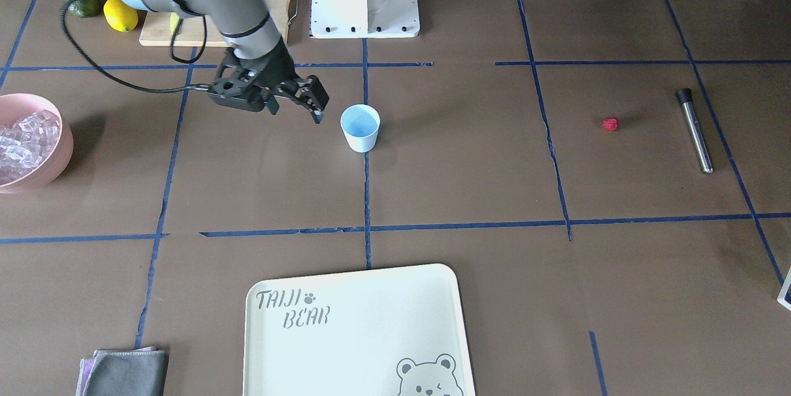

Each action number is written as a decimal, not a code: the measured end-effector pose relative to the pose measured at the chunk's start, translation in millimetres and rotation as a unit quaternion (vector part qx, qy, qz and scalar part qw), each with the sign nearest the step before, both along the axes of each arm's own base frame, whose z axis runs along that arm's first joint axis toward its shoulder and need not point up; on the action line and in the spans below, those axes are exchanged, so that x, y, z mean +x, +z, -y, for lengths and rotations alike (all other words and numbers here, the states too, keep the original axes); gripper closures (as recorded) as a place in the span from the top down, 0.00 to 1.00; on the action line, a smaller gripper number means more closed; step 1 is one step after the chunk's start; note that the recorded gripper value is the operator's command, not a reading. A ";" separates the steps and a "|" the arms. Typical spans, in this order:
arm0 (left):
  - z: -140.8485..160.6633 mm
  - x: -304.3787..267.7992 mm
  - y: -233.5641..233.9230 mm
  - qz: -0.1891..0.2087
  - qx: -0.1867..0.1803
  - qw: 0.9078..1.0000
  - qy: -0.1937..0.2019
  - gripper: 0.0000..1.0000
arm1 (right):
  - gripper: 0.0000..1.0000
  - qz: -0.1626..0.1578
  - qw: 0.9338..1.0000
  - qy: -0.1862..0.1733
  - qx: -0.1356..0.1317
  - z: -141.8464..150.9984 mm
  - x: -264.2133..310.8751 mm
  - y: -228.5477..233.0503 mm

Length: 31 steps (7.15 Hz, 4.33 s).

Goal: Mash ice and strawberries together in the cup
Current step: 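Move the right gripper back over the pink bowl, then lower the right gripper into the bowl and grasp another ice cube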

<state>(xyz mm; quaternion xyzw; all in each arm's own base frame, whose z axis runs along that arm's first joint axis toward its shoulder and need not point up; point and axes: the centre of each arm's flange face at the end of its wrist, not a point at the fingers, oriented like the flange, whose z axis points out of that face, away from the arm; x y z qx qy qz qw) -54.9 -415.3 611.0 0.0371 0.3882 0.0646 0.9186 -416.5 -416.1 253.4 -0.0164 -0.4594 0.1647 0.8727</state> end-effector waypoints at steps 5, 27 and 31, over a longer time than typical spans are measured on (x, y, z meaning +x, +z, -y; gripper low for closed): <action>-0.1 0.1 0.4 0.000 -0.001 1.000 0.000 1.00 | 0.99 -0.093 0.970 -0.163 0.154 23.7 206.0 169.4; -0.2 1.3 4.5 0.000 -0.005 1.000 0.001 1.00 | 0.00 -0.060 0.934 -0.265 0.234 49.2 273.2 315.1; -0.1 1.3 3.8 0.000 -0.004 1.000 0.001 1.00 | 0.00 -0.014 0.956 -0.182 0.231 36.8 254.9 189.1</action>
